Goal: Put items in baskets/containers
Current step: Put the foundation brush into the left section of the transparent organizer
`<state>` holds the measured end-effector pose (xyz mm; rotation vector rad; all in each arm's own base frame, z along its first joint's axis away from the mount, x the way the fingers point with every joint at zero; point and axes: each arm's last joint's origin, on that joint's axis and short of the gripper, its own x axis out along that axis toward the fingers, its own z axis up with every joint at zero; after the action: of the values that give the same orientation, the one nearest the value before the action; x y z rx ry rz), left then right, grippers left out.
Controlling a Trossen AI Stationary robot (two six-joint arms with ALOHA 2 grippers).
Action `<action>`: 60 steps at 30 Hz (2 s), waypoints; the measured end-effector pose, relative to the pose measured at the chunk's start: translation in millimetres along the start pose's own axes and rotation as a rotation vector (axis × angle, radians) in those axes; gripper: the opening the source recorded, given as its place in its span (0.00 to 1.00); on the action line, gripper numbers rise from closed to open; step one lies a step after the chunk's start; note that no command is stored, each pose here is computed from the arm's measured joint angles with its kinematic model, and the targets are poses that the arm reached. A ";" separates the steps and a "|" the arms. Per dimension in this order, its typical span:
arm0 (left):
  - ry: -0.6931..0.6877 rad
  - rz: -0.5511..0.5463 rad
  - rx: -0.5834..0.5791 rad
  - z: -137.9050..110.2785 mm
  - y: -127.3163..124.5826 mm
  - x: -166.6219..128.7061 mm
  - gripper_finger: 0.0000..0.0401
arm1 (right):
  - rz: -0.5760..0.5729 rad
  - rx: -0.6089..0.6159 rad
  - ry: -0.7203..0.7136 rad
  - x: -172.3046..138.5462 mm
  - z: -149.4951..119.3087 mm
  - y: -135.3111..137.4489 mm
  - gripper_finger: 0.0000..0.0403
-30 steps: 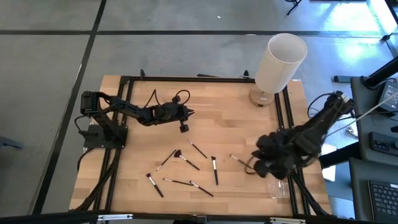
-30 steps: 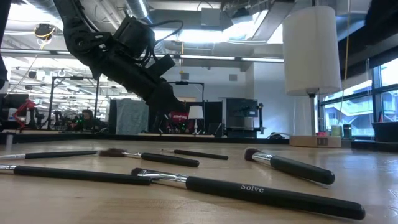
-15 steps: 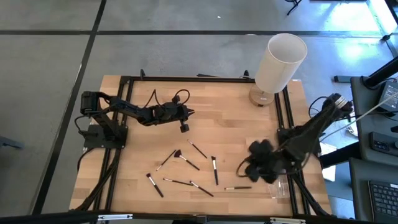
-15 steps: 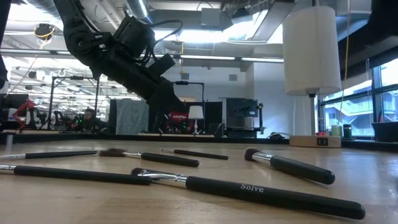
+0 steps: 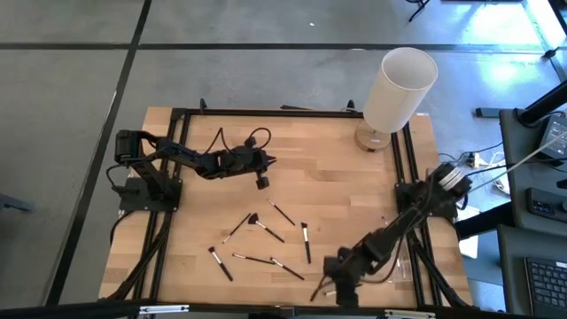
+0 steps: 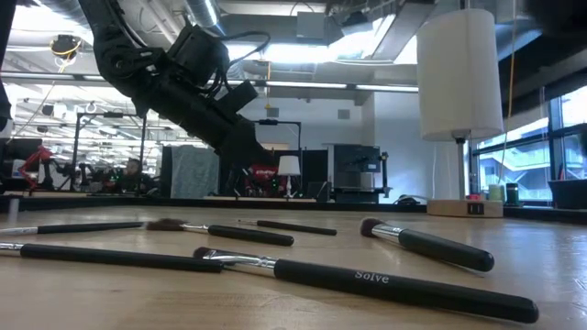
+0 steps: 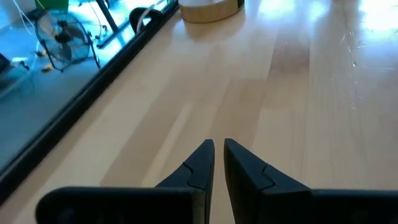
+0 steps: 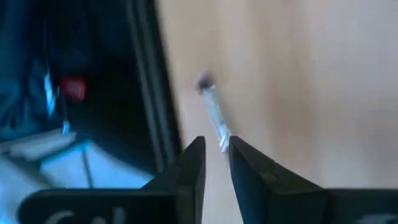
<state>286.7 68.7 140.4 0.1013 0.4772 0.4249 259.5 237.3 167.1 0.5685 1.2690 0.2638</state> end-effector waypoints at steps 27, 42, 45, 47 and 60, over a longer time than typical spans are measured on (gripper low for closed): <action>0.135 -0.035 -0.070 -12.4 -32.8 -10.6 0.08 | -0.149 -0.316 0.039 33.7 -41.7 41.8 0.02; 0.116 -0.017 -0.003 -12.1 -60.3 -22.6 0.08 | -0.311 -0.582 0.011 1.6 -25.8 88.7 0.06; 0.115 -0.011 -0.003 -12.1 -60.0 -22.6 0.08 | -0.340 -0.586 0.034 6.1 -26.4 84.6 0.14; 0.114 0.001 -0.001 -12.1 -59.6 -22.5 0.08 | -0.348 -0.596 0.039 9.0 -24.3 82.5 0.21; 0.112 0.033 0.020 -11.9 -58.0 -22.2 0.08 | -0.364 -0.653 0.053 33.1 -24.1 74.3 0.32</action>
<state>285.0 6.7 128.1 0.1047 0.5905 0.4595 255.3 321.6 175.5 -0.2275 1.2238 0.3659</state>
